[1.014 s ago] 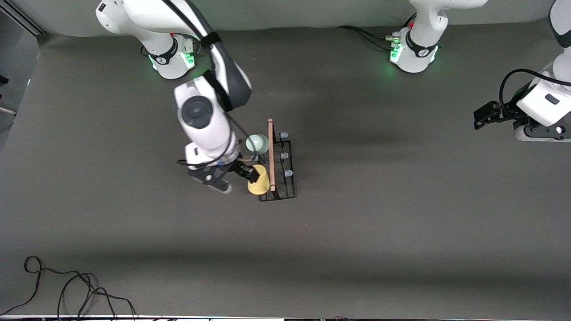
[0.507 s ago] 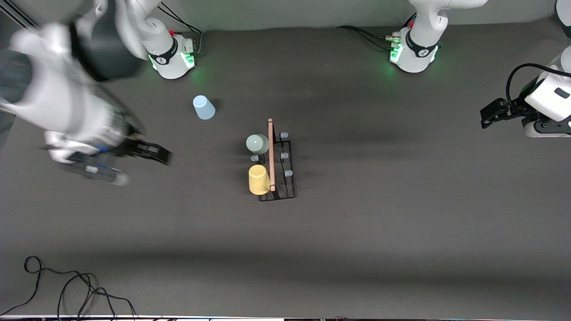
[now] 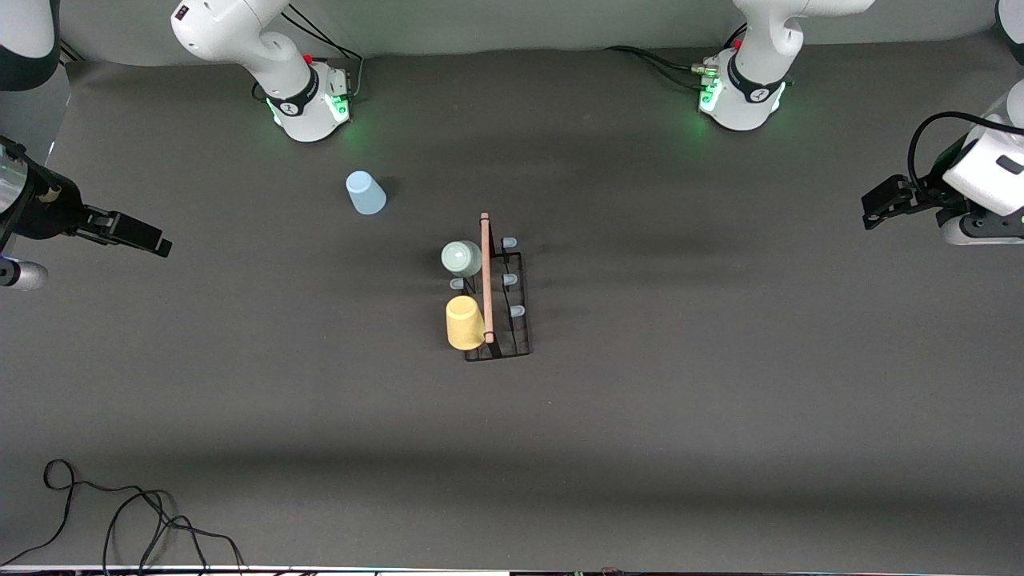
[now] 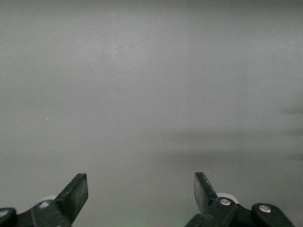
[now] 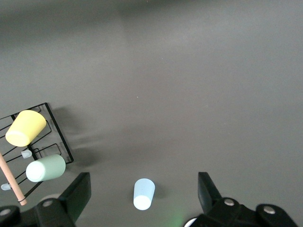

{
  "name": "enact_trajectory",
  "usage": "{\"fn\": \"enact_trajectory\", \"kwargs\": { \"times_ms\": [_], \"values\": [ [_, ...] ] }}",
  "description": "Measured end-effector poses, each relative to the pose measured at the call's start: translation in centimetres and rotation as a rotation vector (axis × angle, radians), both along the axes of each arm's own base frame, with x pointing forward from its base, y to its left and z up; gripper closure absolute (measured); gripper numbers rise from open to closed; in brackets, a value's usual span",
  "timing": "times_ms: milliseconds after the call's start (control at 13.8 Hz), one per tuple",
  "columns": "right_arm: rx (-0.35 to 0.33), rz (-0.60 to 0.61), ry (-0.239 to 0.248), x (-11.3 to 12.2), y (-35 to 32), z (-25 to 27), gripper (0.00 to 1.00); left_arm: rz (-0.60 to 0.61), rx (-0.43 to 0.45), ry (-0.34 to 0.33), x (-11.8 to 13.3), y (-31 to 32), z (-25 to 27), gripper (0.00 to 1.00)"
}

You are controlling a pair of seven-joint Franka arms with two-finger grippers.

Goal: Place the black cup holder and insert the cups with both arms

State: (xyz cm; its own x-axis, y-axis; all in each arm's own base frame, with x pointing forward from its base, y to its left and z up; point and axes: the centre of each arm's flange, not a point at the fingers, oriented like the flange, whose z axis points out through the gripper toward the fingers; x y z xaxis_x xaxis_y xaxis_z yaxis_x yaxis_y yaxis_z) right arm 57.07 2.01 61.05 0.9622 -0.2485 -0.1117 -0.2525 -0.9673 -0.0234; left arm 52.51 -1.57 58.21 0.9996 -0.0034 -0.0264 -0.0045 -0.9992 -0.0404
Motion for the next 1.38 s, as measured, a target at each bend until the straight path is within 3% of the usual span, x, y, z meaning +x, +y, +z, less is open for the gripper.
{"fn": "enact_trajectory", "kwargs": {
  "times_ms": [870, 1377],
  "values": [
    [-0.018, 0.033, 0.044, 1.4, -2.3, -2.7, 0.0, -0.009, 0.001, 0.006, -0.1, -0.6, 0.0, 0.0],
    [0.009, 0.052, 0.01, -0.3, -5.6, -0.5, 0.0, -0.001, 0.005, 0.004, -0.2, -2.0, 0.0, 0.0]
  ]
}}
